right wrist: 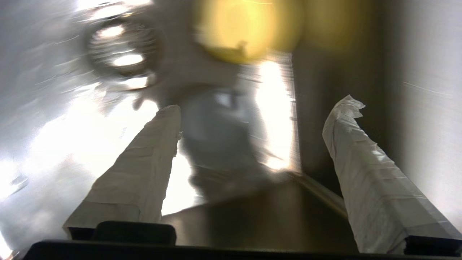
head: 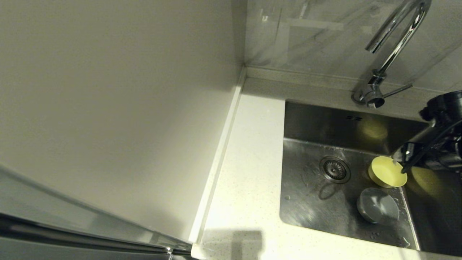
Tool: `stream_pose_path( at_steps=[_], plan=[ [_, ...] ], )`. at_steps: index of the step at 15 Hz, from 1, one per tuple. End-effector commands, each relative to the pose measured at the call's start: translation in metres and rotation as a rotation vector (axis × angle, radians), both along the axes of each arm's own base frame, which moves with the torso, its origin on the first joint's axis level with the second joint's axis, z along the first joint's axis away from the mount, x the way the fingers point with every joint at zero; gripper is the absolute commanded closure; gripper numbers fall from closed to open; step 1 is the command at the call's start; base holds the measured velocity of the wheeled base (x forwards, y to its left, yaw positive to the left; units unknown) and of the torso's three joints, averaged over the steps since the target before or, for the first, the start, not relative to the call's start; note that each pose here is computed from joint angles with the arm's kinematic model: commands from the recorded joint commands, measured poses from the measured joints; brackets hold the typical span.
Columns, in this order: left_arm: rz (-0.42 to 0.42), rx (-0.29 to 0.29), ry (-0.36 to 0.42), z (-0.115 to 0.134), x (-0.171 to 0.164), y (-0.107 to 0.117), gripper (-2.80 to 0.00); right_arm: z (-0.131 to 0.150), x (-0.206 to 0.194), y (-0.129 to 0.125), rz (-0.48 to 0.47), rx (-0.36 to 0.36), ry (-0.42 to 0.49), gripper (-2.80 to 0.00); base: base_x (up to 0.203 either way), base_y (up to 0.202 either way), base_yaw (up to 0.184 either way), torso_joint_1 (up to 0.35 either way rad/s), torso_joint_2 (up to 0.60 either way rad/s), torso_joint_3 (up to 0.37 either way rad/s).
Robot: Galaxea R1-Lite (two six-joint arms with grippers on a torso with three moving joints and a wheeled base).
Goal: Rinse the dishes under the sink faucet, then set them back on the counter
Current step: Put a bowl into the sink
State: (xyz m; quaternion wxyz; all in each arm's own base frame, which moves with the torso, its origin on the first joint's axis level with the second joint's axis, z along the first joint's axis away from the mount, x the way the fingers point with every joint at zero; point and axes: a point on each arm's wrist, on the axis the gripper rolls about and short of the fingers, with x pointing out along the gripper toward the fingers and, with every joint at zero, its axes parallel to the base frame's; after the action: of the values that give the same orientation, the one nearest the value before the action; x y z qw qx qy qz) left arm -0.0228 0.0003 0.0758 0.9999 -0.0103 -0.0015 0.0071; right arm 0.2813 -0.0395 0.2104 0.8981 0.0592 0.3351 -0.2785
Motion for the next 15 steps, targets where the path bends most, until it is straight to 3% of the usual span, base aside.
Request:
stream_pose_path(
  at_steps=[1,7,12,15],
  plan=[
    [0.000,-0.001,-0.003,0.000,0.000,0.000,0.00,0.034,-0.035,-0.023,-0.134,0.007,0.030,-2.80,0.000,0.000,0.000,0.000,0.00,0.000],
    [0.001,-0.001,-0.003,0.000,0.000,0.000,0.00,0.054,-0.100,-0.072,-0.461,0.051,0.134,-2.80,0.000,0.000,0.000,0.000,0.00,0.000],
    [0.001,-0.001,-0.003,0.000,0.000,0.000,0.00,0.012,-0.132,-0.073,-0.547,0.124,0.291,-2.80,0.000,0.000,0.000,0.000,0.00,0.000],
    [0.001,-0.001,-0.003,0.000,0.000,0.000,0.00,-0.008,-0.128,-0.087,-0.588,0.142,0.282,-2.80,0.000,0.000,0.000,0.000,0.00,0.000]
  ],
)
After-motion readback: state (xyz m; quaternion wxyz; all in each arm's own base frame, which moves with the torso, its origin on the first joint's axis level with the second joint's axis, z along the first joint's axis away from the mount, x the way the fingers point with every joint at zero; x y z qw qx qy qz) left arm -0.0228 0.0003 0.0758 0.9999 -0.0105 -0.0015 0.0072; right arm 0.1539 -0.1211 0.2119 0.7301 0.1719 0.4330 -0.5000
